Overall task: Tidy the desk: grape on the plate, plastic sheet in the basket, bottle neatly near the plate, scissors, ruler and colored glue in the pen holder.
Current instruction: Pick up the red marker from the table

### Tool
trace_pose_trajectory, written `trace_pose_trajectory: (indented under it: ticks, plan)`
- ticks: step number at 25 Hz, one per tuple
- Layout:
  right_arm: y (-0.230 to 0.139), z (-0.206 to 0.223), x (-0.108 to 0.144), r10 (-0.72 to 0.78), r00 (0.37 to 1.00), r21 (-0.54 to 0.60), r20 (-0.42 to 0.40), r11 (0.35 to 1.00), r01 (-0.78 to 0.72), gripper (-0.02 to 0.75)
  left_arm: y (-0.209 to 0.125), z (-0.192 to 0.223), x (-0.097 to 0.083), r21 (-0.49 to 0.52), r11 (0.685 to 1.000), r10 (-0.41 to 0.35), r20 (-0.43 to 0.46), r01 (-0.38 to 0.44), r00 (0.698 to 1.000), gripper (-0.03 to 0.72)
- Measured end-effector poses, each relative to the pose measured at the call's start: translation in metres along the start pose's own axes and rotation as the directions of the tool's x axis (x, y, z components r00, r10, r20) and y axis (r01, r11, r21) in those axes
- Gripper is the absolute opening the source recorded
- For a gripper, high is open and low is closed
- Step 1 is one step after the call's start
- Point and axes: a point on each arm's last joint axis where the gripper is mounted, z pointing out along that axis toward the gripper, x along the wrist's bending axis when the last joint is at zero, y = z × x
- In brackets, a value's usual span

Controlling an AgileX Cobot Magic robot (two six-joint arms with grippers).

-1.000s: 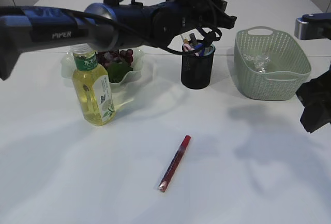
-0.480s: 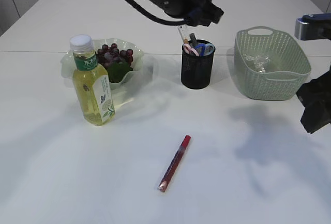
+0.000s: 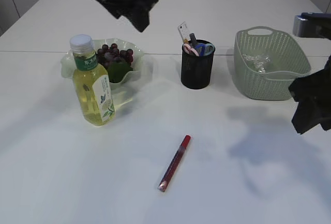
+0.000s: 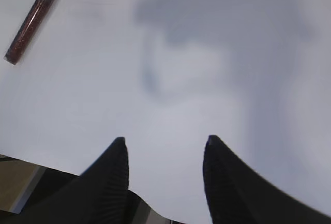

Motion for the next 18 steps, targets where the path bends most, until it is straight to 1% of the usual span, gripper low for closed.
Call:
trace_pose_trajectory:
  ticks: [2, 6, 9, 12, 15, 18]
  plan:
    - [0.0, 0.0, 0.0, 0.021, 1.0, 0.0, 0.0, 1.0, -0.021, 0.382, -0.007, -0.002, 0.019, 0.05, 0.997, -0.056, -0.006, 0.057, 0.998, 0.445]
    - [0.0, 0.0, 0.003, 0.05, 0.999, 0.002, -0.007, 0.999, -0.05, 0.382, -0.016, -0.01, 0.056, 0.06, 0.985, -0.161, -0.024, 0.162, 0.987, 0.445]
    - [-0.002, 0.001, 0.014, 0.045, 0.999, 0.008, -0.018, 0.999, -0.045, 0.382, -0.023, -0.017, 0.084, 0.048, 0.971, -0.23, -0.05, 0.233, 0.972, 0.444]
    - [-0.005, 0.003, 0.031, 0.027, 0.999, 0.016, -0.035, 1.0, -0.027, 0.382, -0.031, -0.022, 0.11, 0.036, 0.95, -0.307, -0.053, 0.309, 0.95, 0.44]
    - [-0.006, 0.004, 0.048, 0.015, 0.998, -0.001, -0.058, 1.0, -0.015, 0.382, -0.039, -0.027, 0.13, 0.026, 0.931, -0.362, -0.063, 0.364, 0.93, 0.438]
    - [-0.005, 0.005, 0.058, 0.033, 0.996, -0.039, -0.08, 0.999, -0.036, 0.382, -0.047, -0.034, 0.14, 0.021, 0.919, -0.392, -0.074, 0.394, 0.917, 0.436]
